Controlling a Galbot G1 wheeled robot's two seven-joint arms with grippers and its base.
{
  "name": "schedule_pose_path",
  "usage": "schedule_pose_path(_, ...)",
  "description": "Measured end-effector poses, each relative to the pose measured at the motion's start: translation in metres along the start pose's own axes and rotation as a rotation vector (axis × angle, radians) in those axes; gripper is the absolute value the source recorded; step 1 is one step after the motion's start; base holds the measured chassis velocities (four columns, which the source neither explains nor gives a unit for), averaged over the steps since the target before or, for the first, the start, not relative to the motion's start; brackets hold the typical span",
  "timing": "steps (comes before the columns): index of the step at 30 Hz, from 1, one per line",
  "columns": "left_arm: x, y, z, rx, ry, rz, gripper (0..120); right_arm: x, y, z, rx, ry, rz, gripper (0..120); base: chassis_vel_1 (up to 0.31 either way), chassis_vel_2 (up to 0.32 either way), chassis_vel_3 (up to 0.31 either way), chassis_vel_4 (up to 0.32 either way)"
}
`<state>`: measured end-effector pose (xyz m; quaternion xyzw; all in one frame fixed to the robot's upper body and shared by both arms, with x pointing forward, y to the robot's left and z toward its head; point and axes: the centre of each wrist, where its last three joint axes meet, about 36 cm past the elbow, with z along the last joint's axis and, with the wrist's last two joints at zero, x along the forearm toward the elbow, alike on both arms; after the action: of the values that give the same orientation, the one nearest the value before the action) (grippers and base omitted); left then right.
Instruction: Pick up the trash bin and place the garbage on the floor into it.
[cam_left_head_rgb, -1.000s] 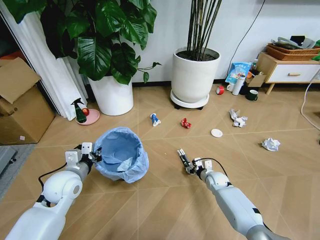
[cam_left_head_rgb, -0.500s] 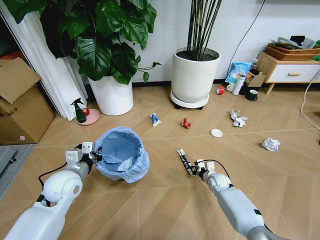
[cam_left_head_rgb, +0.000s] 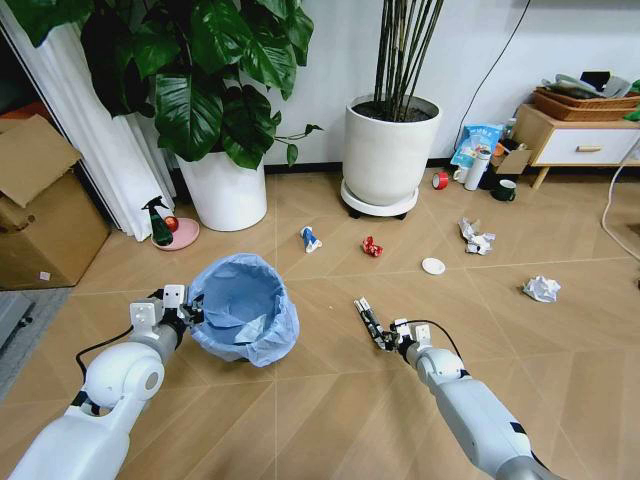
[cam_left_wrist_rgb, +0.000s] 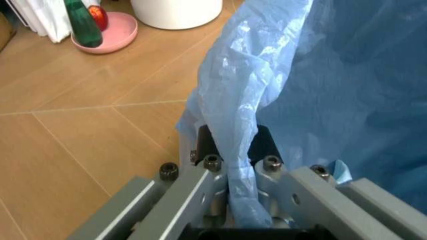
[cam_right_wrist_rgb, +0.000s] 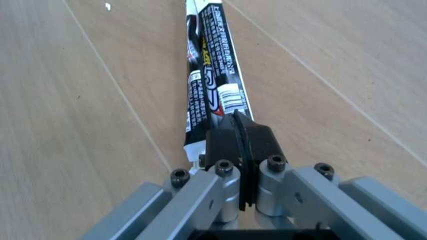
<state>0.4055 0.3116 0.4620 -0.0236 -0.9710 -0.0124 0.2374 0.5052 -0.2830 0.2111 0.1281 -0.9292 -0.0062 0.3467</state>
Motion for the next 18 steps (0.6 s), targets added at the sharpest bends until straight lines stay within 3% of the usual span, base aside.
schedule_pose_path(15,0.001,0.0,0.0,0.001,-0.004,0.002,0,-0.003,-0.005,-0.01,0.11,-0.055,0.027,0,0.0,0.0,0.0,0.0)
schedule_pose_path(18,0.001,0.0,-0.001,0.001,-0.005,0.003,0,-0.003,-0.004,-0.007,0.11,-0.052,0.027,7,0.0,0.0,0.0,0.0)
